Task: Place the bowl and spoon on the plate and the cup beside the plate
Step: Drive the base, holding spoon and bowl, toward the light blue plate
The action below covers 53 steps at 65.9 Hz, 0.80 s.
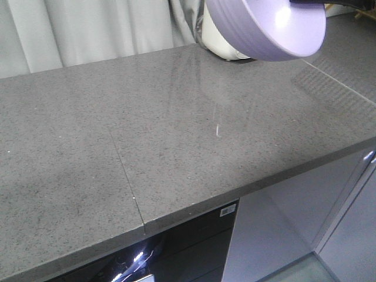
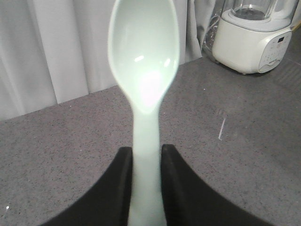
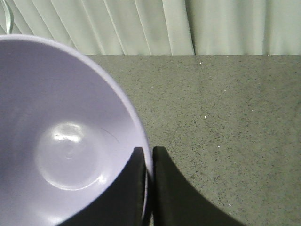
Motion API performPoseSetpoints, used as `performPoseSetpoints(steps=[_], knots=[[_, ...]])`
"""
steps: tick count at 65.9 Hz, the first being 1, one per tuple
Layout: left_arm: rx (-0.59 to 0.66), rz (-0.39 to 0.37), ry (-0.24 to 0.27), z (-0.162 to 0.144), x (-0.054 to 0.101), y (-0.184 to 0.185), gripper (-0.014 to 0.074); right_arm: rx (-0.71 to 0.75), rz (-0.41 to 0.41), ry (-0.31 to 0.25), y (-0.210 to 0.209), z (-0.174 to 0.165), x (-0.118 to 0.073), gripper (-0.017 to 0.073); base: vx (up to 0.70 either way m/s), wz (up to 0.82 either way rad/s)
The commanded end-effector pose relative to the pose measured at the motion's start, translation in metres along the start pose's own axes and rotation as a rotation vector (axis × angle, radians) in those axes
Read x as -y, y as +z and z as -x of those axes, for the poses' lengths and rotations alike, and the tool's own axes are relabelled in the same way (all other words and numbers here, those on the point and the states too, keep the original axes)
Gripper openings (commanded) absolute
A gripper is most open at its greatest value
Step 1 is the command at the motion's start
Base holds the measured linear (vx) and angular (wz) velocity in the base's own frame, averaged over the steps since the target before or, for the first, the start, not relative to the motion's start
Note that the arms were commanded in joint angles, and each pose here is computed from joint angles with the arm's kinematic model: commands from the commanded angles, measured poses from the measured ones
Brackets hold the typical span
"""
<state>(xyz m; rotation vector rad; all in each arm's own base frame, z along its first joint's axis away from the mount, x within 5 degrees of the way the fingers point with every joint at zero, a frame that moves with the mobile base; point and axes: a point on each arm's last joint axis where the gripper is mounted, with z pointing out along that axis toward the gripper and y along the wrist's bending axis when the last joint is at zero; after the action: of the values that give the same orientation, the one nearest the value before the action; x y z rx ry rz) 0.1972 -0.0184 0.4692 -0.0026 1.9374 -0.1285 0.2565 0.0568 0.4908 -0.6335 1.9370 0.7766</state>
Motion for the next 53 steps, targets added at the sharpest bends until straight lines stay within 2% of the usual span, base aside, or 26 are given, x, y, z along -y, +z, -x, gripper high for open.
performPoseSetpoints(steps=[1, 53], knots=[[0.097, -0.015, -0.006, 0.0120, 0.0017, -0.0083, -0.0006, 0.105, 0.012, -0.029, -0.0140, 0.0127, -0.0166, -0.0002, -0.02, -0.17], [0.096, -0.015, -0.006, 0.0119, 0.0017, -0.0079, -0.0007, 0.104, 0.013, -0.029, -0.0140, 0.0127, -0.0166, -0.0002, -0.01, -0.18]])
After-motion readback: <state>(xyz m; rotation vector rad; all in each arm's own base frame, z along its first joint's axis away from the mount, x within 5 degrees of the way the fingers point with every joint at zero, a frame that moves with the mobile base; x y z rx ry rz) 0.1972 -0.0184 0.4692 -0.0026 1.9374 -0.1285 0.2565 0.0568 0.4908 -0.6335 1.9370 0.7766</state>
